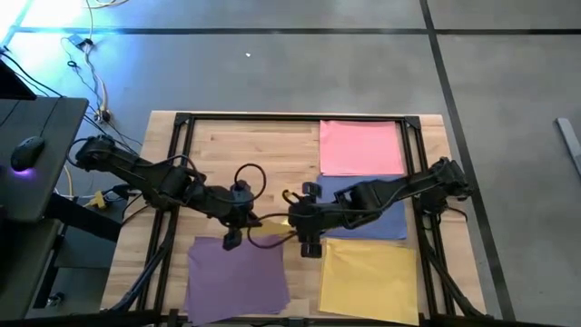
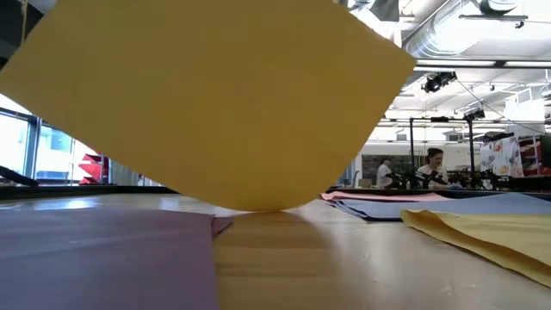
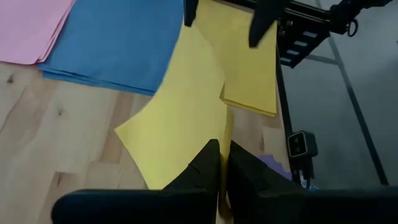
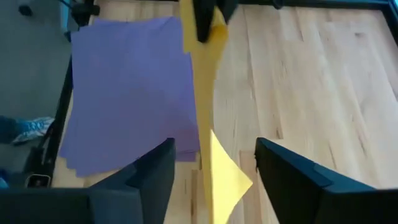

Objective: Organize paper
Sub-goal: Stack the yellow paper on the bottom right of the table

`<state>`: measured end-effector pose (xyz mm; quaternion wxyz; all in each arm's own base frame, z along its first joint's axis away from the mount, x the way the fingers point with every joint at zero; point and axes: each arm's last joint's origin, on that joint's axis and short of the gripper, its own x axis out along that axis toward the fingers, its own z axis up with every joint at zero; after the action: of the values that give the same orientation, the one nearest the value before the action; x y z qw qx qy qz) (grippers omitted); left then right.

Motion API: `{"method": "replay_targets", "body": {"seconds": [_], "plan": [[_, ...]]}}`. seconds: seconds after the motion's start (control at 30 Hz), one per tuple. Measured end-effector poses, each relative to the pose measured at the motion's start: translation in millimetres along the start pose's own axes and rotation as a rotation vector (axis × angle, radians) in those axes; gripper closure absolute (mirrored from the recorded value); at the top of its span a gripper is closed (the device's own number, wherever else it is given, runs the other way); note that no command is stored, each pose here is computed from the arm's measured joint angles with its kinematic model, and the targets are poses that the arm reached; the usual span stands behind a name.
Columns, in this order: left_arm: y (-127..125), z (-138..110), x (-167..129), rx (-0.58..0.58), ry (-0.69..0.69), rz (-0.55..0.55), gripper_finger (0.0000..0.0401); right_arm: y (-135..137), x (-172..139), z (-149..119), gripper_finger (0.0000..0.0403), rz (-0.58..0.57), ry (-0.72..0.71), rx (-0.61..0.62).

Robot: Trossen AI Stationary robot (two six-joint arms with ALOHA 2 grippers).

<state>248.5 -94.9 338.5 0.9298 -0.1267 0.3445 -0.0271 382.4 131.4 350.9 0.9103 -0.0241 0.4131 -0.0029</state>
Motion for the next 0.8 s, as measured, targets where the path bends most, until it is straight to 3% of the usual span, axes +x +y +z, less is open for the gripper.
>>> {"method": "replay_targets", "body": {"seconds": [0.13, 0.23, 0.33, 0.43, 0.5, 0.6, 0.8], "plan": [[0.1, 0.3, -0.1, 0.002, -0.004, 0.005, 0.0401, 5.0, 25.5, -4.5, 0.0167, -0.007, 0.051, 0.017], [0.0, 0.3, -0.2, 0.002, -0.004, 0.004, 0.0401, 8.1, 43.3, -7.1, 0.0184, -0.046, 0.063, 0.071], [0.1, 0.4, -0.3, -0.002, -0.004, 0.005, 0.0401, 9.7, 54.1, -9.8, 0.0244, -0.079, 0.075, 0.12], [-0.2, 0.9, -0.3, 0.0, -0.009, 0.001, 0.04, 12.1, 62.0, -12.4, 0.0354, -0.057, 0.1, 0.154], [-2.0, 2.0, -1.3, 0.018, -0.007, -0.048, 0.0393, 14.2, 63.7, -13.9, 0.0387, -0.016, 0.123, 0.154], [-2.9, 3.9, -10.9, 0.041, -0.023, -0.112, 0.0365, 16.3, 59.7, -14.4, 0.04, 0.073, 0.155, 0.174], [2.2, 5.1, -47.7, 0.092, -0.097, -0.163, 0.0294, 19.1, 25.4, -8.3, 0.0403, 0.406, 0.205, 0.215]]}}
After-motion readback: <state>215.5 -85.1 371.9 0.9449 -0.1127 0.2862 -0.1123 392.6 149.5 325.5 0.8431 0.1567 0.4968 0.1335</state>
